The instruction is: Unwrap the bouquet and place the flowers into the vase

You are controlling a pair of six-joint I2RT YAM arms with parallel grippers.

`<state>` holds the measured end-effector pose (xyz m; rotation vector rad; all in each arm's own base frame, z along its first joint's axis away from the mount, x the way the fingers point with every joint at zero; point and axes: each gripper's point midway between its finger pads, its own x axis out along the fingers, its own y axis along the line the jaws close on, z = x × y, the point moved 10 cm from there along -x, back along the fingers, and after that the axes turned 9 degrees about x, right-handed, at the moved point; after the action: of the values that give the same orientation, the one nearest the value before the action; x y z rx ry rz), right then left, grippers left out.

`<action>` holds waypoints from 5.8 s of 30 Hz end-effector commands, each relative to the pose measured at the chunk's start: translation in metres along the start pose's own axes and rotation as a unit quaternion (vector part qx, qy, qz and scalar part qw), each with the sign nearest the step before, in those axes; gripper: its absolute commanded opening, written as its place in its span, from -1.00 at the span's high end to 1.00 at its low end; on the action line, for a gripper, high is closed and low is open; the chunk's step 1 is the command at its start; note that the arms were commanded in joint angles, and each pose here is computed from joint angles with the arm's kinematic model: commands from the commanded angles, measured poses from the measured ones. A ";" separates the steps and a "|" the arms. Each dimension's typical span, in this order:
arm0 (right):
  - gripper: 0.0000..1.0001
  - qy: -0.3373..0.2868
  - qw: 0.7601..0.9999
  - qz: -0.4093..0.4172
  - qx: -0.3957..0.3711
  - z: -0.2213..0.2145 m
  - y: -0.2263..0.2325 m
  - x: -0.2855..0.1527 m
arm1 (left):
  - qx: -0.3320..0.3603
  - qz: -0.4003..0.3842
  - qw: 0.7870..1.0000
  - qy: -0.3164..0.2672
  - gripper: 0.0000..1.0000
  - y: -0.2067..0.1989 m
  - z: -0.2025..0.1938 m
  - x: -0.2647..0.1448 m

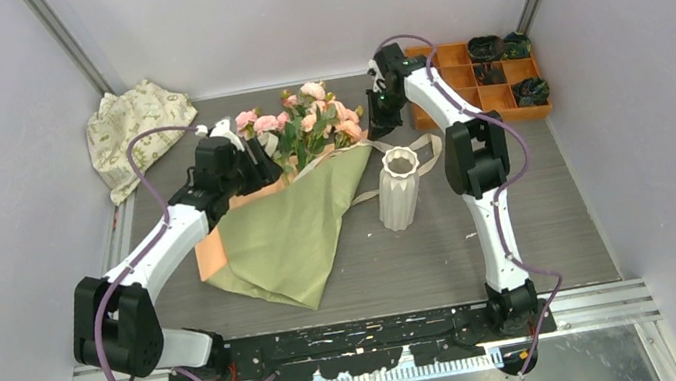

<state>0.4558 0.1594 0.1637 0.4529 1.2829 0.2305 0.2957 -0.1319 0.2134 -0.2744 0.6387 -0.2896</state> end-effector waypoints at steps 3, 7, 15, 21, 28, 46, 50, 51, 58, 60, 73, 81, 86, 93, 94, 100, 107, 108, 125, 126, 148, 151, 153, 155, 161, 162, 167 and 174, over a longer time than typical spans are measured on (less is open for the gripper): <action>0.97 -0.032 0.999 0.016 -0.011 0.005 0.010 -0.018 | 0.007 -0.010 1.000 -0.011 -0.26 -0.001 0.002 0.001; 0.99 -0.031 0.999 0.014 -0.015 0.000 0.009 -0.023 | 0.007 -0.010 1.000 -0.009 -0.26 -0.001 0.001 0.002; 0.99 -0.029 0.999 -0.039 -0.019 -0.019 -0.012 -0.036 | 0.008 -0.008 1.000 -0.009 -0.26 0.000 0.000 0.002; 0.99 -0.051 0.995 -0.090 -0.011 -0.025 -0.022 -0.052 | 0.010 -0.004 1.000 -0.007 -0.26 0.001 -0.002 0.002; -0.01 -0.054 0.996 -0.069 0.000 -0.032 -0.021 -0.064 | 0.009 -0.004 1.000 -0.005 -0.26 0.002 -0.004 0.004; -0.50 -0.004 0.999 0.046 0.028 -0.035 -0.009 -0.034 | 0.009 -0.007 1.000 -0.004 -0.26 0.003 -0.007 0.005; -0.51 0.009 0.998 0.047 0.036 -0.029 -0.008 -0.023 | 0.012 -0.005 1.000 -0.004 -0.26 0.004 -0.008 0.004; -0.51 0.010 0.998 0.047 0.037 -0.028 -0.008 -0.020 | 0.012 -0.004 1.000 -0.005 -0.26 0.005 -0.008 0.004; -0.27 0.009 0.998 0.040 0.043 -0.020 -0.009 -0.007 | 0.011 -0.002 1.000 -0.001 -0.26 0.008 -0.010 0.006; -0.10 0.008 0.998 0.040 0.042 -0.019 -0.009 -0.006 | 0.010 -0.002 1.000 0.000 -0.26 0.008 -0.011 0.006; 0.64 -0.055 0.997 -0.004 0.045 -0.005 -0.014 -0.021 | 0.010 -0.003 1.000 0.003 -0.25 0.008 -0.012 0.007; 0.79 -0.107 0.992 -0.030 0.058 -0.002 -0.024 -0.039 | 0.007 -0.004 1.000 0.013 -0.25 0.009 -0.016 0.012; 0.86 -0.129 0.988 -0.047 0.068 -0.001 -0.034 -0.053 | 0.006 -0.003 1.000 0.019 -0.25 0.010 -0.018 0.015; 0.99 -0.205 0.971 -0.097 0.080 -0.002 -0.048 -0.097 | -0.001 0.018 0.999 0.035 -0.26 0.016 -0.023 0.019; 0.98 -0.224 0.964 -0.113 0.084 -0.002 -0.050 -0.106 | -0.004 0.022 0.999 0.039 -0.26 0.017 -0.023 0.020; 0.99 -0.339 0.912 -0.202 0.110 -0.011 -0.055 -0.169 | -0.024 0.055 0.994 0.089 -0.27 0.027 -0.023 0.025; -0.11 -0.395 0.866 -0.269 0.143 -0.026 -0.066 -0.205 | -0.050 0.044 0.990 0.125 -0.27 0.038 -0.013 0.031; -0.19 -0.392 0.869 -0.266 0.143 -0.028 -0.066 -0.205 | -0.048 0.036 0.990 0.125 -0.27 0.037 -0.008 0.033; -0.34 -0.409 0.888 -0.163 0.135 -0.048 -0.050 -0.223 | -0.036 -0.153 0.963 0.217 -0.26 0.020 0.004 0.087; -0.34 -0.410 0.888 -0.159 0.135 -0.048 -0.049 -0.224 | -0.040 -0.163 0.961 0.220 -0.26 0.019 0.000 0.088; -0.33 -0.428 0.891 -0.093 0.118 -0.061 -0.034 -0.246 | -0.031 -0.253 0.935 0.244 1.00 -0.019 -0.026 0.061; -0.33 -0.432 0.892 -0.069 0.111 -0.065 -0.029 -0.254 | -0.009 -0.273 0.930 0.246 1.00 -0.043 -0.027 0.049; -0.33 -0.436 0.893 -0.050 0.103 -0.069 -0.024 -0.262 | -0.007 -0.291 0.922 0.256 1.00 -0.056 -0.030 0.045; -0.33 -0.437 0.894 -0.035 0.095 -0.074 -0.018 -0.268 | -0.010 -0.314 0.912 0.264 1.00 -0.070 -0.036 0.041; -0.36 -0.433 0.899 0.007 0.064 -0.093 -0.001 -0.279 | -0.003 -0.353 0.895 0.271 1.00 -0.105 -0.051 0.026; -0.36 -0.432 0.900 0.010 0.058 -0.096 0.002 -0.279 | 0.000 -0.357 0.893 0.274 1.00 -0.109 -0.054 0.023; -0.42 -0.425 0.905 0.028 0.023 -0.107 0.021 -0.280 | 0.008 -0.369 0.885 0.282 0.99 -0.127 -0.067 0.001; -0.47 -0.397 0.916 0.059 -0.024 -0.118 0.051 -0.268 | 0.016 -0.344 0.901 0.263 0.82 -0.132 -0.066 -0.032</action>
<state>0.2761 0.1022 0.3759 0.5221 0.5068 0.0598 0.2154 -0.2591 0.1975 -0.3800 1.1435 -1.0991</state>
